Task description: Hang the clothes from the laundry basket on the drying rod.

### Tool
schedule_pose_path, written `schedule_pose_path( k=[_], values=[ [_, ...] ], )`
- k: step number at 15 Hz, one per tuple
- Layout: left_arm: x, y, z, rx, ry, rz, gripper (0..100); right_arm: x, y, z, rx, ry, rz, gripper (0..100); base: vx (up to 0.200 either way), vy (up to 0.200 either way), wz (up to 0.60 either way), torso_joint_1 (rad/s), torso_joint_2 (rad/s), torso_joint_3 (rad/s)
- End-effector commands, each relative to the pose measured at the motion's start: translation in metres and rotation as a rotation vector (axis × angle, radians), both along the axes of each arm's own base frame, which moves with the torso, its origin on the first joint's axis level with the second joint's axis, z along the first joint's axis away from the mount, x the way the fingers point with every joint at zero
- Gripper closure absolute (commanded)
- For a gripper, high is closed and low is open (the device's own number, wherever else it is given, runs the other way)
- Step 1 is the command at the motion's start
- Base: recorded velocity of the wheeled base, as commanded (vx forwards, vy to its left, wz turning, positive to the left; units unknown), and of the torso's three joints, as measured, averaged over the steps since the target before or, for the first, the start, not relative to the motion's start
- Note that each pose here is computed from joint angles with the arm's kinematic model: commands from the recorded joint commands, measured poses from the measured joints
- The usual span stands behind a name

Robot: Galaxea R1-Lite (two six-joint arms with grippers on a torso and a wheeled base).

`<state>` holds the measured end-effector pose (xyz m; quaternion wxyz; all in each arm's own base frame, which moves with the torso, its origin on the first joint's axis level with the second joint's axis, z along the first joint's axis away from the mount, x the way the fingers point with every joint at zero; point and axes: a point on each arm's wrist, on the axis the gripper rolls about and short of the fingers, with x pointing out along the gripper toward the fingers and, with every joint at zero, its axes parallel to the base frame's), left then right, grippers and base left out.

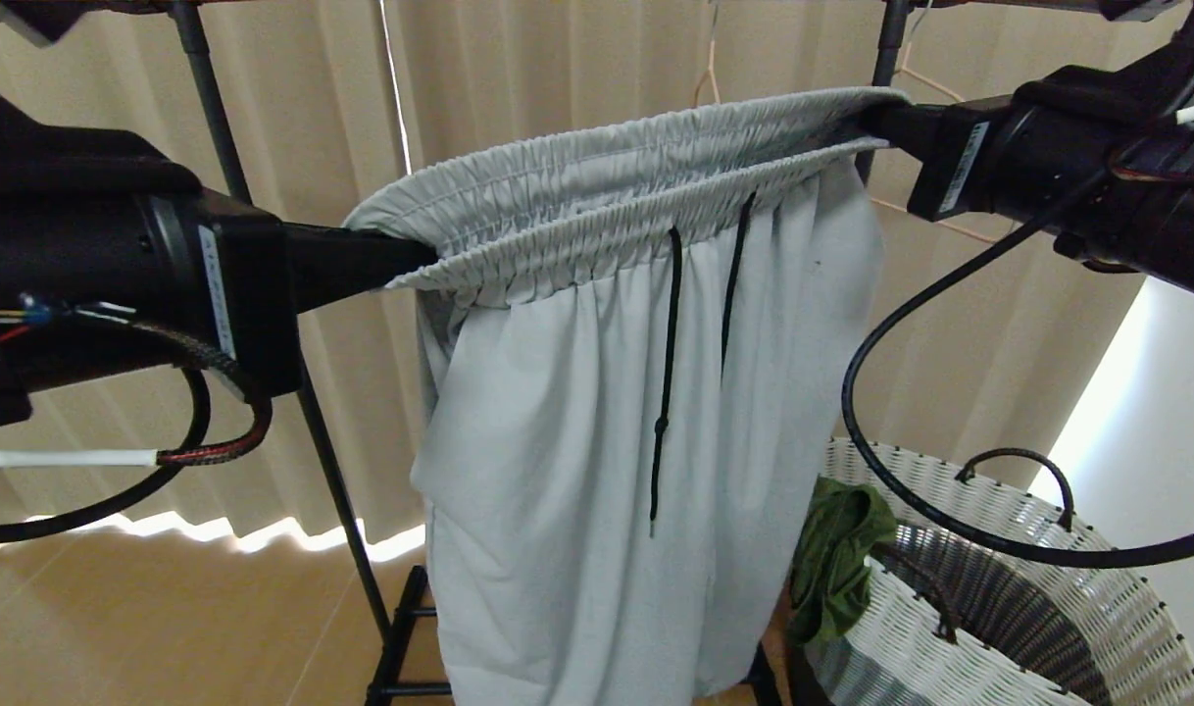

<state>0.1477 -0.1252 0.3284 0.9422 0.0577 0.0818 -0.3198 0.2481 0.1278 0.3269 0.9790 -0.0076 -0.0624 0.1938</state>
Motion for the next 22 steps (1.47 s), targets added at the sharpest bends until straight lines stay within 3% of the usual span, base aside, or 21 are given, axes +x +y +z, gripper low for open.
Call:
schedule_pose_path(
  k=[1,11,13,16,18,19,22],
  values=[
    [-0.011,0.002,0.002,-0.011,-0.012,-0.031,100,0.01,0.005,-0.007,-0.012,0.024,0.004,100,0.0,0.0,0.0,0.0,0.0,0.0],
    [0.005,-0.013,0.009,-0.015,-0.02,-0.024,100,-0.024,-0.015,0.013,-0.005,0.005,-0.011,100,0.0,0.0,0.0,0.0,0.0,0.0],
    [0.03,-0.016,0.025,-0.038,-0.051,0.051,100,-0.043,-0.025,0.02,-0.009,0.016,-0.007,100,0.0,0.0,0.0,0.0,0.0,0.0],
    [0.051,-0.014,0.024,-0.055,-0.073,0.141,100,-0.066,-0.035,0.013,-0.034,0.064,-0.003,100,0.0,0.0,0.0,0.0,0.0,0.0],
    [0.052,-0.015,0.016,-0.046,-0.059,0.14,100,-0.074,-0.039,0.0,-0.055,0.106,0.005,100,0.0,0.0,0.0,0.0,0.0,0.0],
    [0.049,-0.016,0.003,-0.013,-0.03,0.128,100,-0.078,-0.038,-0.011,-0.072,0.133,0.017,100,0.0,0.0,0.0,0.0,0.0,0.0],
    [0.039,-0.017,0.001,-0.007,-0.023,0.098,100,-0.08,-0.031,-0.012,-0.077,0.137,0.049,100,0.0,0.0,0.0,0.0,0.0,0.0]
  ],
)
